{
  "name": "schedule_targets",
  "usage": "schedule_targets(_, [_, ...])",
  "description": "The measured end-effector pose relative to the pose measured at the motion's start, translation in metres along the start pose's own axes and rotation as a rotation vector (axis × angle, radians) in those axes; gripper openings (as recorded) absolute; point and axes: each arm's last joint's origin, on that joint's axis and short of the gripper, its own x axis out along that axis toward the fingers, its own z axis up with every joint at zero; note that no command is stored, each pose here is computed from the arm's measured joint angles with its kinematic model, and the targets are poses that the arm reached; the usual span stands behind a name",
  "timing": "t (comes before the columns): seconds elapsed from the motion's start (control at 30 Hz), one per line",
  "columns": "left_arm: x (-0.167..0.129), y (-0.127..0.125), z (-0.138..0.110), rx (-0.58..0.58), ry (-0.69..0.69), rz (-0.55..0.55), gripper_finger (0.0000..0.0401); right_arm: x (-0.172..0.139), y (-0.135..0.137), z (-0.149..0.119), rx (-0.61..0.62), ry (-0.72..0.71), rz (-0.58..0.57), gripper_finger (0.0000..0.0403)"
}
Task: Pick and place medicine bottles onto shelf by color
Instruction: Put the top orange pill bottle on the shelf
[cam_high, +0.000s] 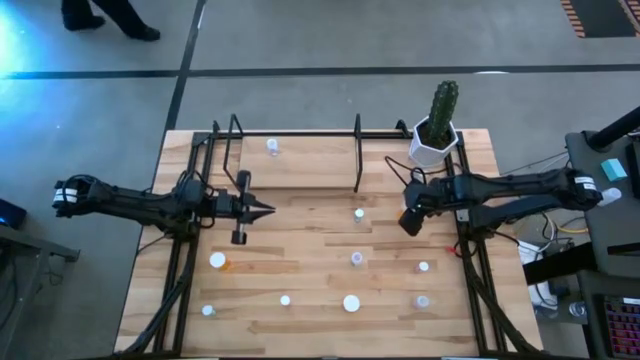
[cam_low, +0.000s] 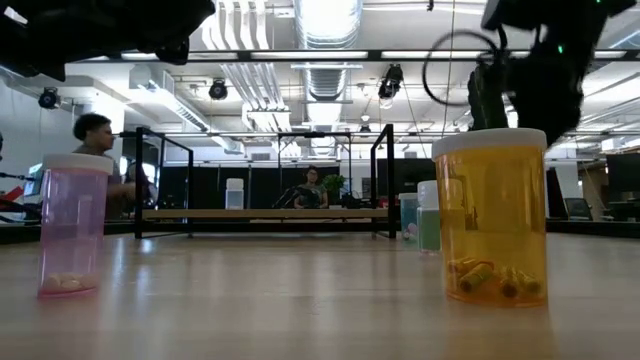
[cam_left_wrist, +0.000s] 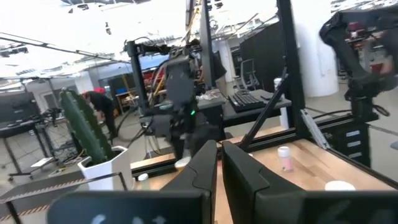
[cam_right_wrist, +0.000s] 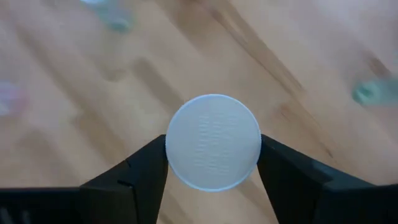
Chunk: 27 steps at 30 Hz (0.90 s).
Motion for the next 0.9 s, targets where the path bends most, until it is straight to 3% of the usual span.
schedule_targets(0.3, [0.0, 0.0, 0.0, 0.002, 0.0, 0.0, 0.0007, -0.057, 0.069, 0.044, -0.26, -0.193, 0.159, 0.0208])
schedule_targets(0.57, [0.0, 0.0, 0.0, 0.003, -0.001, 0.001, 0.0007, -0.063, 0.131, 0.124, -0.481, -0.299, 0.125, 0.0208])
schedule_targets(0.7, [0.0, 0.0, 0.0, 0.002, -0.001, 0.001, 0.0007, -0.053, 0.136, 0.174, -0.496, -0.285, 0.058, 0.0208])
schedule_targets(0.9, [0.0, 0.0, 0.0, 0.001, 0.0, 0.001, 0.0007, -0.029, 0.111, 0.247, -0.403, -0.266, 0.0, 0.0208])
